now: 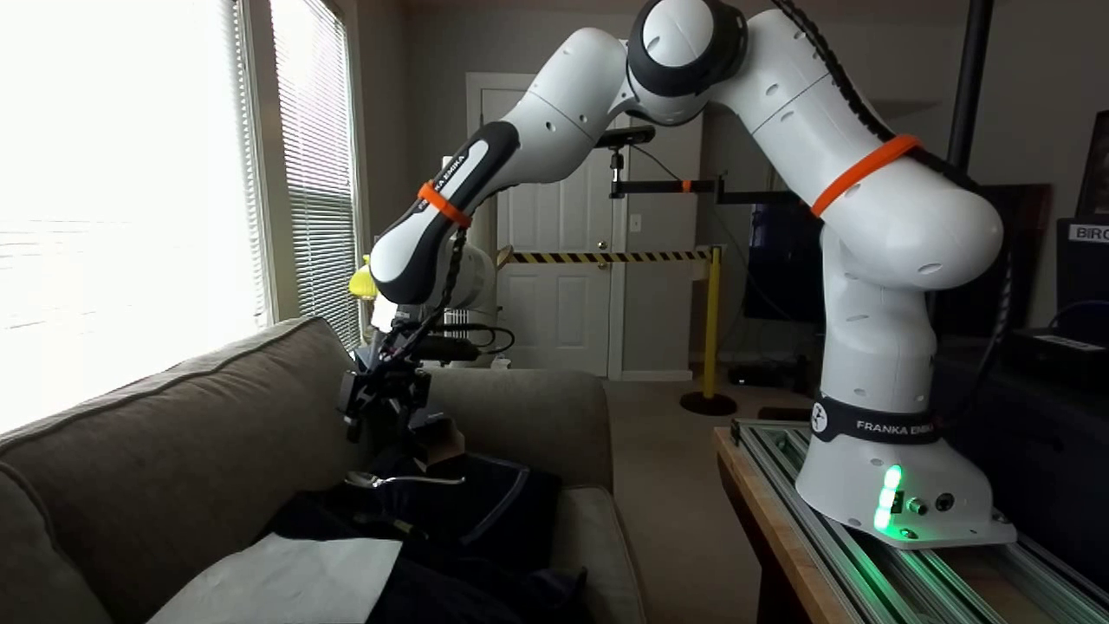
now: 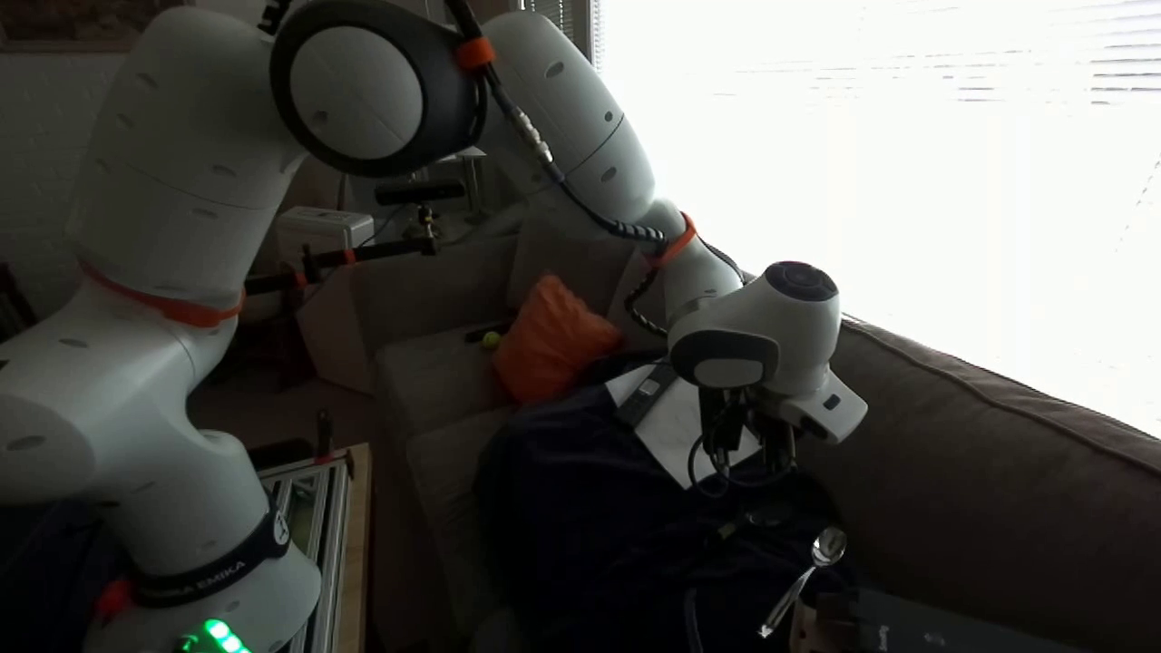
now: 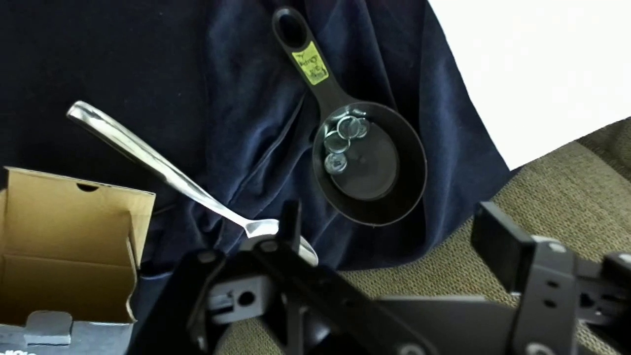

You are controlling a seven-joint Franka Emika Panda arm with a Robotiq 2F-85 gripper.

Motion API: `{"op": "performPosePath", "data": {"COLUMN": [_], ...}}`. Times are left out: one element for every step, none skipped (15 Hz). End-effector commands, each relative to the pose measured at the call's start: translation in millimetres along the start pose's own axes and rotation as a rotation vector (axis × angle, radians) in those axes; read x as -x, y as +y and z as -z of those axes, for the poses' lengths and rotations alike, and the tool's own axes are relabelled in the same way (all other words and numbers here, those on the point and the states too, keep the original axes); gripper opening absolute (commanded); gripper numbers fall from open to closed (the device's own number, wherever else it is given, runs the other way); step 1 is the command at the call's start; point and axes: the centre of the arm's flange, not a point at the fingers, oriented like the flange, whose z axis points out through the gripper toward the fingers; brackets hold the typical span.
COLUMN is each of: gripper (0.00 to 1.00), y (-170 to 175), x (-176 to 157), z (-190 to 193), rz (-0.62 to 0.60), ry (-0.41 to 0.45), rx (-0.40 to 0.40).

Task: Put the object on the black spoon

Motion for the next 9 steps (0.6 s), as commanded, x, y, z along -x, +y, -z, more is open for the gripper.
{"op": "performPosePath", "data": {"gripper": [1.00, 1.00, 1.00, 1.00, 1.00, 1.00, 1.00, 1.00, 1.00], "y": [10.6, 14.1, 17.9, 20.7, 24.4, 25.9, 25.2, 23.6, 22.5], "x": [28.1, 37.5, 45.4, 55.5, 65.7, 75.8, 89.6, 103.4, 115.7], "z": [30.9, 41.3, 48.6, 61.0, 73.1, 83.1, 95.9, 107.0, 113.4], "rz": [-0.004, -0.002, -0.016, -0.051, -0.046, -0.036, -0.018, 0.017, 0.039], "ry": [-0.085, -0.133, -0.154, -0.179, -0.189, -0.188, -0.170, -0.168, -0.152], "rx": [0.049, 0.071, 0.094, 0.140, 0.174, 0.212, 0.262, 0.300, 0.337]}}
